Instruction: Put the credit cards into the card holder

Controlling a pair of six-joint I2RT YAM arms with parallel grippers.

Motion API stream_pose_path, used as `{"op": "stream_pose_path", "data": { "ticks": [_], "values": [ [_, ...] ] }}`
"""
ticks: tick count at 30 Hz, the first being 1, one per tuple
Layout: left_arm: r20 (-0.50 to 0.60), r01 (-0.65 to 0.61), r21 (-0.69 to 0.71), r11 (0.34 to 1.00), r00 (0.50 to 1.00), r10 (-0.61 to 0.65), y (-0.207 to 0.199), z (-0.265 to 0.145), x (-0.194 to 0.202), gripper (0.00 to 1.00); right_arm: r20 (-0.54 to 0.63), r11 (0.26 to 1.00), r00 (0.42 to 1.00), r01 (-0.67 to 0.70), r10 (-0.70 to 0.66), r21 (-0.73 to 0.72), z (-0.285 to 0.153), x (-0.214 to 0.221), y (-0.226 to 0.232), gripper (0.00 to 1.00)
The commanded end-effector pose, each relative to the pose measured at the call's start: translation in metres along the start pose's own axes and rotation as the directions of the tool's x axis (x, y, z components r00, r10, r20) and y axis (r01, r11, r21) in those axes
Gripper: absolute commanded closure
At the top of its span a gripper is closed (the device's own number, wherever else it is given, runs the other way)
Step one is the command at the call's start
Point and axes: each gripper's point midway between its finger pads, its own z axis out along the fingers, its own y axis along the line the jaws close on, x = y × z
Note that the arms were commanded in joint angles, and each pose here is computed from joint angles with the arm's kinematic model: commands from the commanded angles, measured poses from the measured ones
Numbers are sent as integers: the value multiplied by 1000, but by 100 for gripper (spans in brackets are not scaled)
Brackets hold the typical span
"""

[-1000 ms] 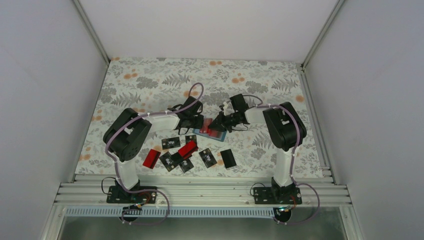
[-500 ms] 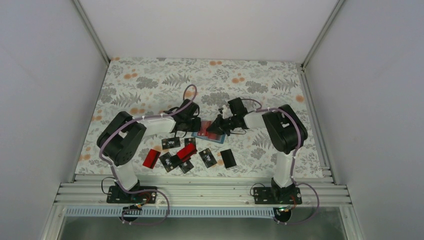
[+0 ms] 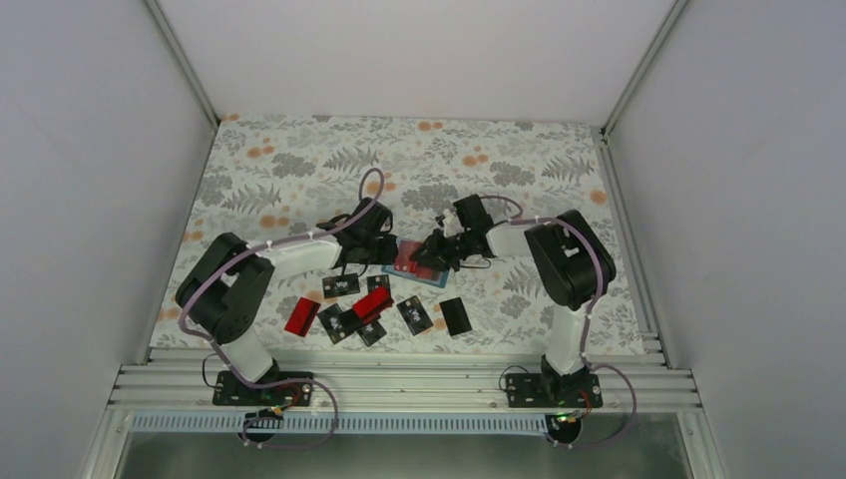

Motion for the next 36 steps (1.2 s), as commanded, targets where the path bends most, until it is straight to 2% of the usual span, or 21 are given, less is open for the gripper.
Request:
{"op": "stream_pose_path", "data": {
  "ticks": [1, 6, 11, 23, 36],
  "values": [
    [5, -25, -37, 999, 1000, 25, 8, -14, 1, 66, 5, 997, 1000, 22, -23, 68, -5, 6, -4, 73],
    [1, -36, -74, 997, 999, 36, 21, -18, 10, 59, 6, 994, 999, 52, -53, 98, -8, 5, -4, 58],
    [-15, -33, -71, 997, 999, 32, 26, -17, 20, 59, -17, 989, 997, 79, -77, 123, -3, 10, -5, 51],
    [-59, -44, -120, 992, 998, 37, 47, -1, 32, 77, -23, 973, 992, 125, -123, 193, 3, 10, -1, 49],
    [-89, -65, -45, 997, 994, 61, 35, 10, 39, 83, -49, 966, 989, 144, -137, 215, 17, 12, 4, 46]
  ]
}}
